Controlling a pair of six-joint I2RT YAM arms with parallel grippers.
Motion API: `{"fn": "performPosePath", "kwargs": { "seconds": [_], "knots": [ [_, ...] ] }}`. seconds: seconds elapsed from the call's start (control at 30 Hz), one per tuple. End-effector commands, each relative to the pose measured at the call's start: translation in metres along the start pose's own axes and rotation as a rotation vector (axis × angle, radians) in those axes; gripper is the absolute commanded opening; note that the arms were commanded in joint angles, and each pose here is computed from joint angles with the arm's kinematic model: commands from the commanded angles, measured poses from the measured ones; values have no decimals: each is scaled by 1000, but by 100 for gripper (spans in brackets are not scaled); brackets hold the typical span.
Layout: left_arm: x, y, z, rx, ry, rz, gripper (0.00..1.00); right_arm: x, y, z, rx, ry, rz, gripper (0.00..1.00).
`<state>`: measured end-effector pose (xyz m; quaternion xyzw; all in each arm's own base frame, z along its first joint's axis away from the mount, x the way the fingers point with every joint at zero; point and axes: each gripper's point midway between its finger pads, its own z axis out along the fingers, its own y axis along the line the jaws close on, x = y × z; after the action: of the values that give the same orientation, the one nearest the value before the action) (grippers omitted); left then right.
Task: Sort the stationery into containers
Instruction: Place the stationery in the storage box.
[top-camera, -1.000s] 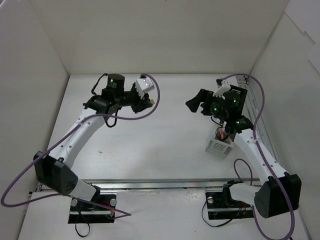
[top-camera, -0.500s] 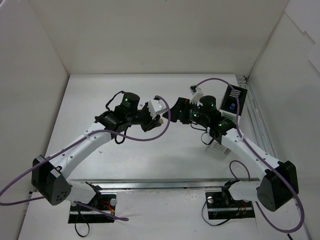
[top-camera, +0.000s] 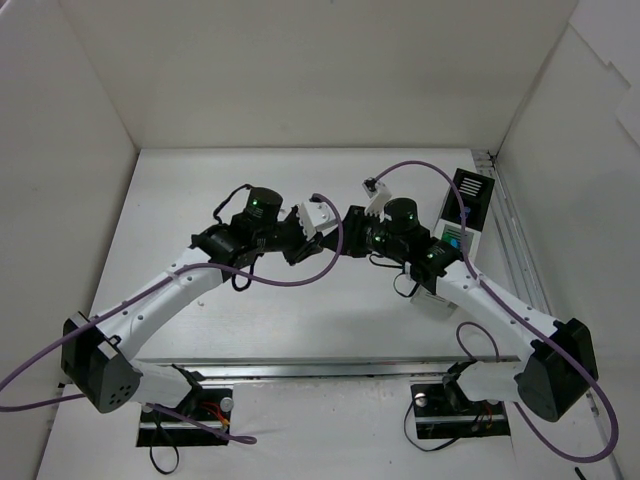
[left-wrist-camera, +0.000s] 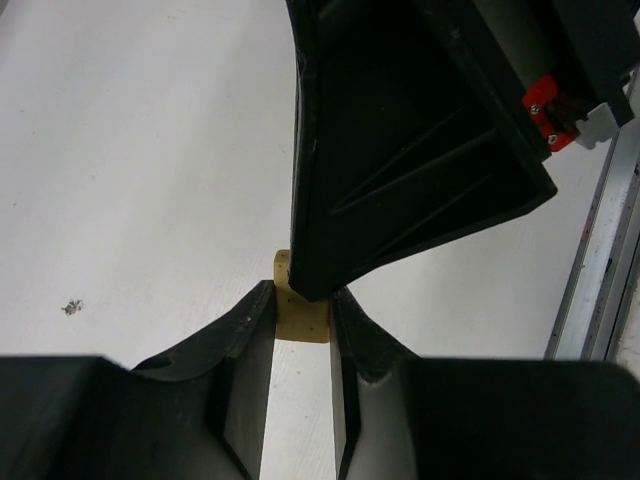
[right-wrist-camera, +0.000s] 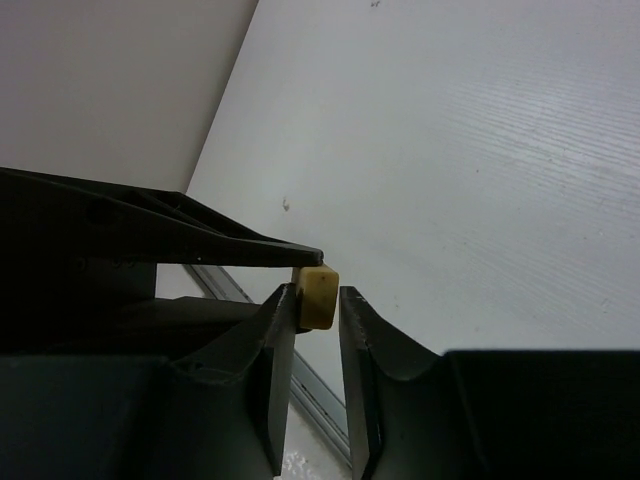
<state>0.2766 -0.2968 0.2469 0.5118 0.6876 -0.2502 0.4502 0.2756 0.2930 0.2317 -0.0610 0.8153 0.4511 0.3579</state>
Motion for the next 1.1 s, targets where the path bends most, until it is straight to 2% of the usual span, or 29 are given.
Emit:
{"fn": "performPosePath", "kwargs": {
  "seconds": [0.0, 0.03, 0.07, 0.1, 0.2, 0.27, 0.3, 0.37, 0.4, 0.47, 0.5, 0.53, 0.6, 0.73, 0.77, 0.97, 1.07],
  "knots": [
    [-60, 15, -22, -91, -182, 78, 0, -15, 22, 2, -61, -37, -20, 20],
    [-61, 15, -21, -87, -185, 79, 0, -17, 23, 2, -68, -44, -22, 18],
    [-62, 15, -21, -85, -189, 84, 0, -18, 25, 2, -74, -49, -26, 7],
    [-63, 15, -21, -84, -195, 86, 0, -18, 27, 2, -81, -53, -26, 0],
    [-65, 15, -23, -87, -203, 88, 2, -27, 32, 0, -99, -84, -48, 0],
    [-66, 14, -24, -89, -208, 91, 17, -34, 31, -2, -77, -110, -72, 0],
    [-68, 14, -27, -94, -214, 84, 53, -38, 31, -5, -63, -129, -84, 0],
    [-63, 9, -28, -78, -213, 76, 91, -52, 21, -12, 11, -174, -115, 0],
    [-67, 7, -34, -87, -237, 70, 99, -63, 16, -18, 39, -205, -119, 0],
    [-53, 11, -35, -133, -216, 32, 99, -83, -3, -30, 120, -267, -134, 0],
    [-56, 13, -43, -166, -238, 19, 100, -100, -19, -43, 189, -321, -137, 0],
    [-49, 22, -48, -240, -226, -41, 100, -108, -34, -55, 267, -338, -134, 0],
    [-33, 28, -62, -335, -220, -115, 100, -140, -69, -88, 456, -453, -162, 0],
    [20, 60, -98, -669, -191, -446, 99, -178, -147, -164, 902, -578, -159, 0],
    [32, 61, -107, -707, -171, -485, 99, -186, -167, -184, 997, -575, -170, 0],
    [94, 76, -125, -851, -60, -725, 100, -218, -241, -216, 1166, -517, -123, 0],
    [107, 81, -119, -849, -66, -735, 99, -231, -263, -219, 1202, -495, -120, 0]
  ]
}}
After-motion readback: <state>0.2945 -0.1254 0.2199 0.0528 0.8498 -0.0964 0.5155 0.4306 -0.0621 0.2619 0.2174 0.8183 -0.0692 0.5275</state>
